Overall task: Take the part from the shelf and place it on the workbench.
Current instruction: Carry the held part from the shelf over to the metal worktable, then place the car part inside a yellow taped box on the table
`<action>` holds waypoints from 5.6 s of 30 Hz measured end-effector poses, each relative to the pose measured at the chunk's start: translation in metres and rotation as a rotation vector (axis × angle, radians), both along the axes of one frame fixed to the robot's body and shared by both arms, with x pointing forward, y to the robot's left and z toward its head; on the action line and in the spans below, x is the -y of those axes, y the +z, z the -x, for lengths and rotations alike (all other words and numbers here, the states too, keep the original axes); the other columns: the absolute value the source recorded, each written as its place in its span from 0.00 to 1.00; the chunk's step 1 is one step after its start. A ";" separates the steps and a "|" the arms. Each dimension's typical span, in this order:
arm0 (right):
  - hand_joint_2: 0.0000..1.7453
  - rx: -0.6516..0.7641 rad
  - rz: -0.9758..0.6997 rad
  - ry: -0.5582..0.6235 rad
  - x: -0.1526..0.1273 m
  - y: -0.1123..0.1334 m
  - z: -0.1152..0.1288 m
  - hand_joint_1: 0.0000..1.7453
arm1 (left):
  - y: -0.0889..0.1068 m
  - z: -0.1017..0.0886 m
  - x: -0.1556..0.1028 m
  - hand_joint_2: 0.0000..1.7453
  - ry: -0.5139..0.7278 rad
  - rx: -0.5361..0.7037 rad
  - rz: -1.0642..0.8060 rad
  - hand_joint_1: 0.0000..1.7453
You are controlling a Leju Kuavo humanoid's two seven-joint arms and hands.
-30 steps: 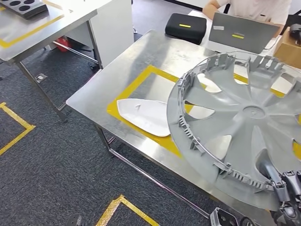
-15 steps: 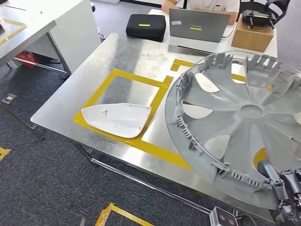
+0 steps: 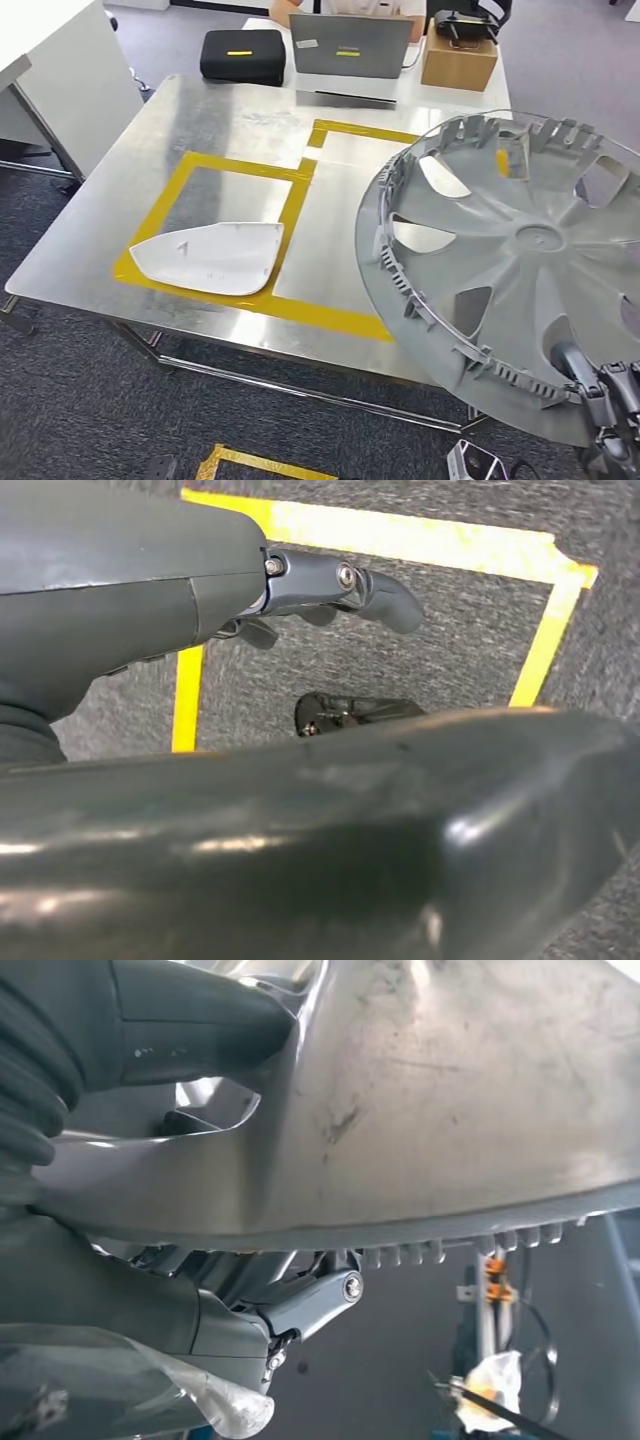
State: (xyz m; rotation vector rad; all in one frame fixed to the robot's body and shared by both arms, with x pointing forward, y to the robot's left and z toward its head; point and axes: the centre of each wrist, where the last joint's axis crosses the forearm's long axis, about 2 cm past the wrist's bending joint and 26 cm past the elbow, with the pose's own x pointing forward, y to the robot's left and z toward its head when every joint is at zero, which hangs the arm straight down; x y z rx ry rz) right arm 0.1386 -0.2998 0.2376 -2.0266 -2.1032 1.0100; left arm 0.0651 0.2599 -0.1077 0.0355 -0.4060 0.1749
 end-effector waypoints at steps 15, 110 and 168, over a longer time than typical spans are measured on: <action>1.00 -0.005 0.000 0.002 0.000 -0.001 0.000 1.00 | 0.000 0.003 0.001 0.00 -0.014 -0.004 0.001 0.00; 1.00 -0.433 0.187 0.002 -0.003 -0.142 -0.133 1.00 | -0.001 -0.001 -0.029 0.00 -0.239 -0.090 -0.143 0.00; 1.00 -0.465 -0.093 -0.069 0.034 -0.097 -0.201 0.00 | 0.000 0.000 -0.024 0.00 -0.352 -0.122 -0.256 0.00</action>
